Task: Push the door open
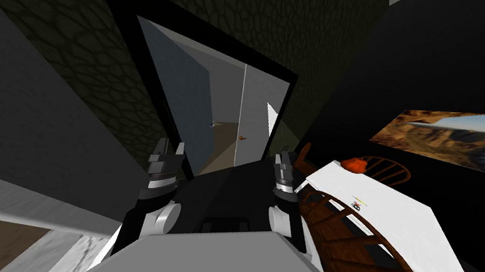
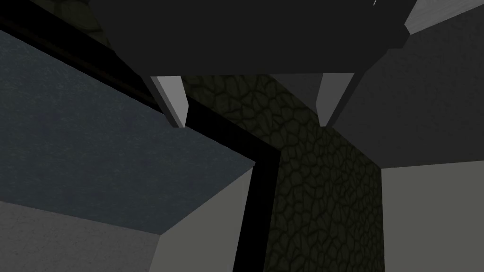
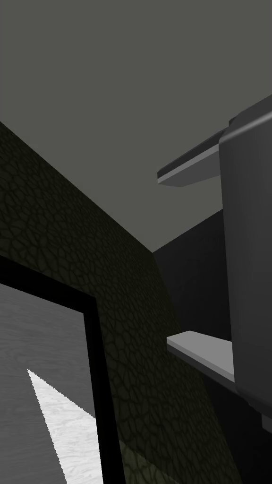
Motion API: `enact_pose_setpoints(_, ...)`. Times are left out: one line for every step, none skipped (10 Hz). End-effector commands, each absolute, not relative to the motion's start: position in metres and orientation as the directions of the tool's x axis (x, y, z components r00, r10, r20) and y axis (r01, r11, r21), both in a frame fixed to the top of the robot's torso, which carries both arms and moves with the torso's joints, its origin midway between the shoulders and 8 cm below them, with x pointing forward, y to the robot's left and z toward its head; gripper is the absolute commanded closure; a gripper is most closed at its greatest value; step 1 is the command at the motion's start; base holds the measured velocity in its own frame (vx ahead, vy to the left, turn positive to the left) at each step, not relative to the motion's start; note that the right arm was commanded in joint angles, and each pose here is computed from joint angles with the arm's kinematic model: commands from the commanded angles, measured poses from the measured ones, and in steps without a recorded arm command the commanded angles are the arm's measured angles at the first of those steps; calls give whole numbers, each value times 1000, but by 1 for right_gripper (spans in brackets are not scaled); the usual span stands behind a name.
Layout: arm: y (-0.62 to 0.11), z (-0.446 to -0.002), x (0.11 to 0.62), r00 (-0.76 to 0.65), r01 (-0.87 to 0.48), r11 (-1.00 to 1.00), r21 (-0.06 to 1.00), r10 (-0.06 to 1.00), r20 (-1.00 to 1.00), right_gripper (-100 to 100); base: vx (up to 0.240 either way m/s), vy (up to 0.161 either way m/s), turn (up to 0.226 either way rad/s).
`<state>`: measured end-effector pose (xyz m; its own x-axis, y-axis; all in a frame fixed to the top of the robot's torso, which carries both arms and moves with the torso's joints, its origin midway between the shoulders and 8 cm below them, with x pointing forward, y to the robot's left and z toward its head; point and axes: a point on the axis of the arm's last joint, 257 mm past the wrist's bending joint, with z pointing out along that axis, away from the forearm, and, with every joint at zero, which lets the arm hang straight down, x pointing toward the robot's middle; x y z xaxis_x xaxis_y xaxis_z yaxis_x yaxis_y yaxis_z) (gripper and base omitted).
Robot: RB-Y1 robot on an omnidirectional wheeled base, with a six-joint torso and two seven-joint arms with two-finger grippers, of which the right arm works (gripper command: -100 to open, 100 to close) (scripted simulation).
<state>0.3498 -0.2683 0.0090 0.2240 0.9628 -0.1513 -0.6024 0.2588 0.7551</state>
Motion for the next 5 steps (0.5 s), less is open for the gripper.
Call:
enact_pose_setpoints(-266, -2, 357, 208, -592, 249, 766, 966, -153, -100, 74, -15, 38)
enact_pose_setpoints(-265, -6, 360, 203, -589, 245, 770, 967, -153, -100, 135, -5, 39)
enact_pose_setpoints(-264, -14, 365, 192, -581, 239, 778, 969, -154, -100, 161, -30, 22)
enact_pose_setpoints(-263, -20, 368, 185, -576, 234, 783, 971, -154, -100, 155, -34, 31)
enact_pose_setpoints(-262, -25, 371, 178, -570, 229, 789, 972, -154, -100, 108, -23, 33)
